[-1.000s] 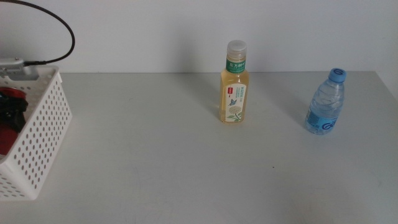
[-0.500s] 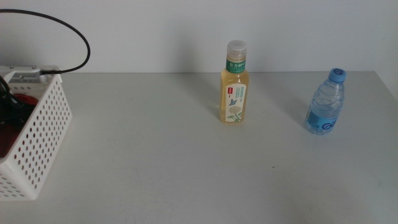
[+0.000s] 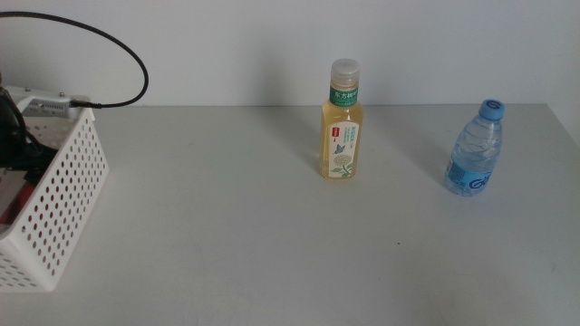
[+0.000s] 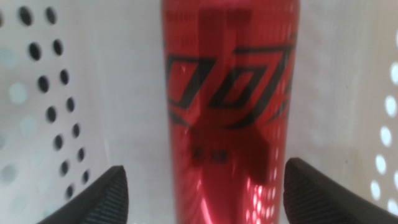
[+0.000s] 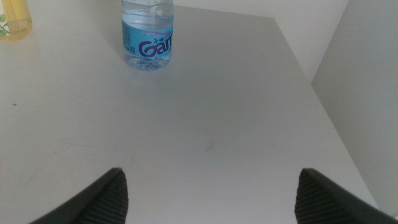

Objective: Use arms to grab the bottles and put them into the dustbin to the left of the table.

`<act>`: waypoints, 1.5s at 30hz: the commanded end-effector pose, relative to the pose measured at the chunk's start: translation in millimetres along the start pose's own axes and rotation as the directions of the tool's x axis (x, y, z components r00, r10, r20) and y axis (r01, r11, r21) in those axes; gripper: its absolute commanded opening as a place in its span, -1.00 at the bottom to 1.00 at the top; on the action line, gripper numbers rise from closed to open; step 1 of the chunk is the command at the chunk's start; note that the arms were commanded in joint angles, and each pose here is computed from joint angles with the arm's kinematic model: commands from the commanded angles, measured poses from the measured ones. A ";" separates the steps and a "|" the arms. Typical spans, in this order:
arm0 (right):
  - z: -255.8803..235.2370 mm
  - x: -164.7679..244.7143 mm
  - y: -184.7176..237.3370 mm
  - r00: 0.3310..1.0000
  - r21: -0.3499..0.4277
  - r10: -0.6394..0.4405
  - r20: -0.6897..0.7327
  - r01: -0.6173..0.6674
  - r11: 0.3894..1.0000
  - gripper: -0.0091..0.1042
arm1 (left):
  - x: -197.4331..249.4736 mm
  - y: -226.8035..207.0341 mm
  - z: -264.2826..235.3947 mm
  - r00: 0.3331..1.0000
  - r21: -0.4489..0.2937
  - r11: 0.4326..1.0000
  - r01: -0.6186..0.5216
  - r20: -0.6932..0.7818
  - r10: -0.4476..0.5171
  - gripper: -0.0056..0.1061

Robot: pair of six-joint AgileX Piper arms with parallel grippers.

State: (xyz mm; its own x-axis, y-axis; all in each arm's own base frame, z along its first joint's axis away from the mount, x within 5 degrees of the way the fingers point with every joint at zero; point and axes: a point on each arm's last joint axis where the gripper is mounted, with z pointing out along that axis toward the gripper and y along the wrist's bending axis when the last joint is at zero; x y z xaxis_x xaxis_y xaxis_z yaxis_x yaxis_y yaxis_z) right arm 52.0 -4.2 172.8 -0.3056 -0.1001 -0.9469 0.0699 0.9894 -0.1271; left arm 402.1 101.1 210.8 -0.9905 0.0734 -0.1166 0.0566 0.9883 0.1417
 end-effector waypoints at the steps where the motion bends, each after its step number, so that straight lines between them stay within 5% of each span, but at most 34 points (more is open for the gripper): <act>1: -1.8 -6.8 -1.9 0.996 0.025 -0.014 0.084 0.012 1.000 0.82 | 1.5 -0.1 -47.2 0.997 -0.066 0.998 0.023 0.081 -0.018 0.57; 7: -1.8 -6.8 -1.9 0.996 0.025 -0.014 0.084 0.012 1.000 0.82 | 19.6 -6.3 -104.7 0.981 -0.018 0.996 0.084 0.179 -0.080 0.53; 11: -1.8 -6.8 -1.9 0.996 0.025 -0.014 0.084 0.012 1.000 0.82 | 39.0 -16.6 -154.1 0.945 0.081 0.990 0.118 0.296 -0.137 0.53; 16: -1.8 -6.8 -1.9 0.996 0.025 -0.014 0.084 0.012 1.000 0.82 | 75.5 -36.7 -203.8 0.872 0.182 0.983 0.019 0.478 -0.105 0.53; 21: -1.8 -6.8 -1.9 0.996 0.025 -0.014 0.084 0.012 1.000 0.82 | 120.7 -61.7 -228.9 0.714 0.205 0.969 -0.138 0.699 -0.046 0.53; 30: -1.8 -6.8 -1.9 0.996 0.025 -0.014 0.084 0.012 1.000 0.82 | 173.6 -107.8 -212.4 0.448 0.235 0.889 -0.393 0.893 -0.039 0.65; 35: -1.8 -6.8 -1.9 0.996 0.025 -0.014 0.084 0.012 1.000 0.82 | 175.1 -144.2 -196.9 0.329 0.190 0.850 -0.491 0.944 -0.021 0.73; 45: -1.8 -6.8 -1.9 0.996 0.025 -0.014 0.084 0.012 1.000 0.82 | 175.7 -209.1 -191.6 0.281 0.224 0.870 -0.440 0.954 -0.104 0.73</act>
State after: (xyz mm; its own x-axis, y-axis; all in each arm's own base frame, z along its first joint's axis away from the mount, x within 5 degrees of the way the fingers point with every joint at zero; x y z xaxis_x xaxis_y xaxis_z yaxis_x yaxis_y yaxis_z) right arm 52.0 -4.2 172.8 -0.3056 -0.1001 -0.9469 0.0699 0.9894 -0.1271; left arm 192.3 -117.1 335.9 -0.1985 0.1084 -0.9741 0.5705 0.8209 -0.0249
